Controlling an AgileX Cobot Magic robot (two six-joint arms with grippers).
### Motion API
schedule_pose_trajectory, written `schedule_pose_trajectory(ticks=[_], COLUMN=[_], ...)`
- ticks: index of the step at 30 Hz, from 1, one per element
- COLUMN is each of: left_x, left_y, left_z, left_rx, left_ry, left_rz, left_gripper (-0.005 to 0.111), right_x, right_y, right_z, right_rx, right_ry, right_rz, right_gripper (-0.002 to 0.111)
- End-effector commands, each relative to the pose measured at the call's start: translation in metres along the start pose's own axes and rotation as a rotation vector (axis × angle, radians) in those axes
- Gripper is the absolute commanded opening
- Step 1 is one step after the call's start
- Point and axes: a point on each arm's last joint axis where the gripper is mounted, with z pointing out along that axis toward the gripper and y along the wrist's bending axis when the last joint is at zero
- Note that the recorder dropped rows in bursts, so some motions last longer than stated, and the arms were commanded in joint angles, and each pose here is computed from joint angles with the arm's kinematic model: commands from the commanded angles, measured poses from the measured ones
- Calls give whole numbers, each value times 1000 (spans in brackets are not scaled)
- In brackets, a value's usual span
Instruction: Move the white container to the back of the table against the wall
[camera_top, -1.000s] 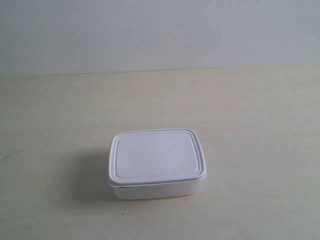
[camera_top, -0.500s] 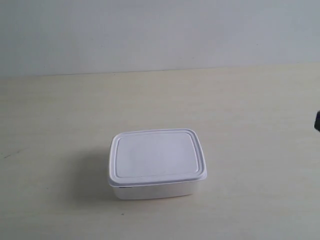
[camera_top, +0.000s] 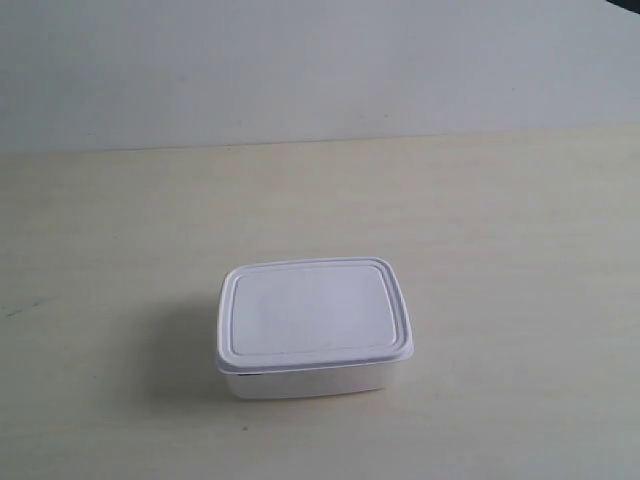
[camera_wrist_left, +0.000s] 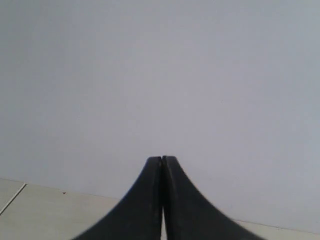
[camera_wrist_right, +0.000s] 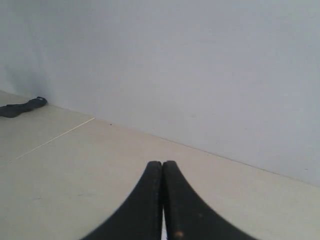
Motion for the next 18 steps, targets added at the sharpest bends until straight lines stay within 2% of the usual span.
schedule_pose_trajectory(ticks=[1,8,12,15,18], left_x=[-3,-3,-3,-4,1], left_y=[-1,-2,-4,-7,-15], left_z=[-1,-1,-1,-1,-2], left_rx=[10,11,35,64,122], left_ry=[-18,-23,-20,-26,31], left_rz=[0,-3,-121,-187,-242], left_gripper=[0,0,0,0,0], right_x=[-3,-3,-1,11,30], right_y=[0,0,0,1,1], right_z=[-1,-1,0,2,11], right_rx=[0,0,-2,-10,-14], right_ry=[-11,-13,6,140,345], right_rz=[1,3,80,62,48], right_gripper=[0,0,0,0,0])
